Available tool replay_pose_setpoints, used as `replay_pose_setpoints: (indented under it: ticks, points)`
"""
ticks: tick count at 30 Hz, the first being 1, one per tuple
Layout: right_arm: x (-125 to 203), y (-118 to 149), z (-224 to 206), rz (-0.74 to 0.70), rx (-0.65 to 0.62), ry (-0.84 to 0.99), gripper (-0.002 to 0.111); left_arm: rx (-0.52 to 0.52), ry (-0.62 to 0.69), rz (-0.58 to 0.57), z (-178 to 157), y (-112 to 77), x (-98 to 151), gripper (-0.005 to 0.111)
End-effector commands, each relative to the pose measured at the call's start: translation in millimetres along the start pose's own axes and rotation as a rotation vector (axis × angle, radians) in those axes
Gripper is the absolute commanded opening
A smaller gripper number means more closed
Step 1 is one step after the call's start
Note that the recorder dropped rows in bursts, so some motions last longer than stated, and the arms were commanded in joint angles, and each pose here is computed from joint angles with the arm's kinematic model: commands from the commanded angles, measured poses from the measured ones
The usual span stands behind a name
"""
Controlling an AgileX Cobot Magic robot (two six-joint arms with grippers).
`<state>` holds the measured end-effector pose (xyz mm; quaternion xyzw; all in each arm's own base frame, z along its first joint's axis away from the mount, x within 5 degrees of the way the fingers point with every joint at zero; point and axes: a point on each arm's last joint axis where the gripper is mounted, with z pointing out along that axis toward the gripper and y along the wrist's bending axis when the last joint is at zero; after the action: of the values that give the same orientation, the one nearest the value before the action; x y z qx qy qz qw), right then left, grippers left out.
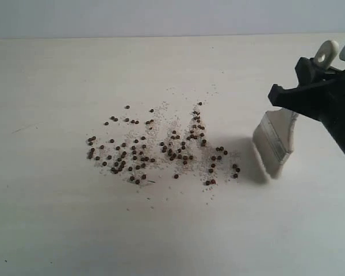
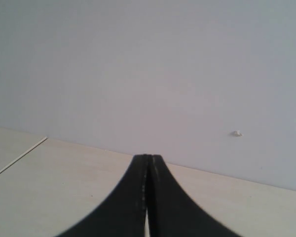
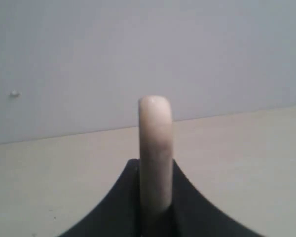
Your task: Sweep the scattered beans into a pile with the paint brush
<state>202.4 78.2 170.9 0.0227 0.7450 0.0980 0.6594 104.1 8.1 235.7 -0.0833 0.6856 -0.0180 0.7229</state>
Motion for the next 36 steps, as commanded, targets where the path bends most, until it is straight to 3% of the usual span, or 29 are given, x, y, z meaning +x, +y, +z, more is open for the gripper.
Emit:
replay_pose_setpoints:
  ticks: [1,8,17,26,36]
  points:
    - [-1.4,6.2,-5.2,0.030,0.043,-0.053,0.000,0.002,0.002,-0.004,-0.6,-0.1,0.8,0.000]
    - [25.2,3.7,0.1,0.022,0.107,0.039,0.000,0.002,0.002,-0.004,-0.6,-0.1,0.8,0.000]
    - [57.1,12.7,12.6,0.227,0.054,0.150,0.000,0.002,0.002,-0.004,-0.6,-0.1,0.8,0.000]
    - [52.7,33.2,35.6,0.266,-0.013,0.105,0.000,0.002,0.002,-0.004,-0.6,-0.1,0.8,0.000]
    - [51.5,33.2,36.5,0.223,-0.009,0.098,0.000,0.002,0.002,-0.004,-0.6,-0.1,0.8,0.000]
